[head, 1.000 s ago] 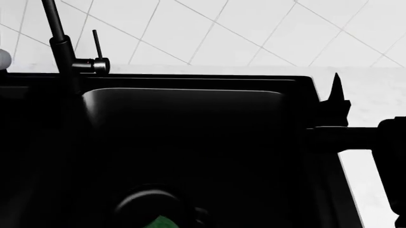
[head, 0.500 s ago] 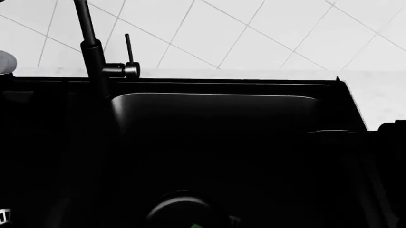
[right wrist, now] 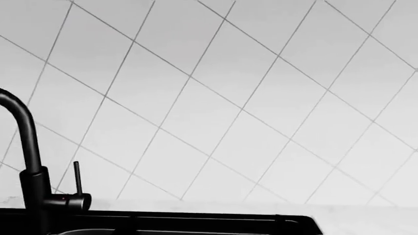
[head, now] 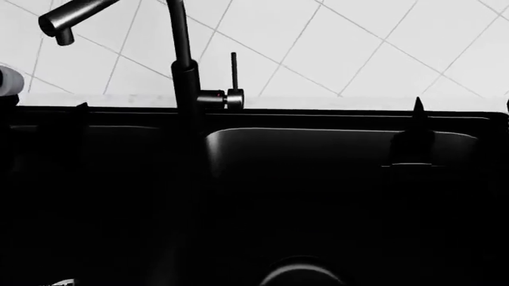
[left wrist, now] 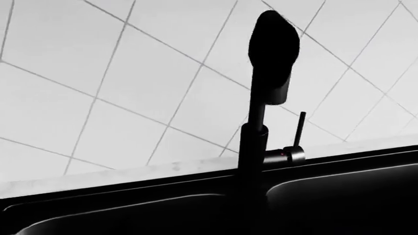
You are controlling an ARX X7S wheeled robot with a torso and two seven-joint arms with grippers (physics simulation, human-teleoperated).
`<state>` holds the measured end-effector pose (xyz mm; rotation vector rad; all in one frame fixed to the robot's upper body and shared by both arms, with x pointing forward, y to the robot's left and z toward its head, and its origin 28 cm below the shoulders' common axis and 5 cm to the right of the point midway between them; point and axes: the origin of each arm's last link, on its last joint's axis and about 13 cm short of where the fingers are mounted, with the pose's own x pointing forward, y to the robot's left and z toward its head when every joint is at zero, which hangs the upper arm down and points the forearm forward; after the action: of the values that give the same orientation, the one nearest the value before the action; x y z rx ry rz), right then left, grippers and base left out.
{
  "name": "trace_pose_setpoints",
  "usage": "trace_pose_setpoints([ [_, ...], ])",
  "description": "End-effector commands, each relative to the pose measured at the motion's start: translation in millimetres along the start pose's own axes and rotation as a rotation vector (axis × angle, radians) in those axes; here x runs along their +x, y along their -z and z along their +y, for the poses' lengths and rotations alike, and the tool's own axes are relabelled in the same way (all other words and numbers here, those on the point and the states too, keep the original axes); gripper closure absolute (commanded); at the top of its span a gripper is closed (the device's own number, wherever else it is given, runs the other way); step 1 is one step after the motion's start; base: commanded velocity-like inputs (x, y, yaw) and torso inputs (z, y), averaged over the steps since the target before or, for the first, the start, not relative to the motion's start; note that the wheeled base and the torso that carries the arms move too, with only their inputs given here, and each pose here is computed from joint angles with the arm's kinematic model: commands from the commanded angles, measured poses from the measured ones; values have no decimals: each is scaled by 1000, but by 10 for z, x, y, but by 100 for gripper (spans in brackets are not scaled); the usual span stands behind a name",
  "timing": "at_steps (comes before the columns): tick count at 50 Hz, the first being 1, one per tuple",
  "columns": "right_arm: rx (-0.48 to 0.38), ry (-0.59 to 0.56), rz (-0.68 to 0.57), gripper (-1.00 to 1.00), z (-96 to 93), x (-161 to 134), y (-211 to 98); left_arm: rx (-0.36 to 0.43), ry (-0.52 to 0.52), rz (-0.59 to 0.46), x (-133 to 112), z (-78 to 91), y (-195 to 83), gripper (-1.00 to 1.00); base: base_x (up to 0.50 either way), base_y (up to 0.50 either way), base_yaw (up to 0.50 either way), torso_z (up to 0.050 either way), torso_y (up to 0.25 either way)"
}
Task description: Pick the pan and sponge and place them into the sink. Then turn on the water.
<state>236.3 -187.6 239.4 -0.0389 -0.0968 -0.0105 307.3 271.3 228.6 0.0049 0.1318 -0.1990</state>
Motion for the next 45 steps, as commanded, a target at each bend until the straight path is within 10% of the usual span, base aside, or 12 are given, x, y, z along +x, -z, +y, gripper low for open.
trace_pose_setpoints([
  [1,6,7,-2,-100,-7,-10,10,5,1,1,0,-12,4,-100,113,414,0,0,0],
  [45,-2,32,12,-100,-7,20,45,10,11,13,11,-7,26,-100,45,83,0,0,0],
])
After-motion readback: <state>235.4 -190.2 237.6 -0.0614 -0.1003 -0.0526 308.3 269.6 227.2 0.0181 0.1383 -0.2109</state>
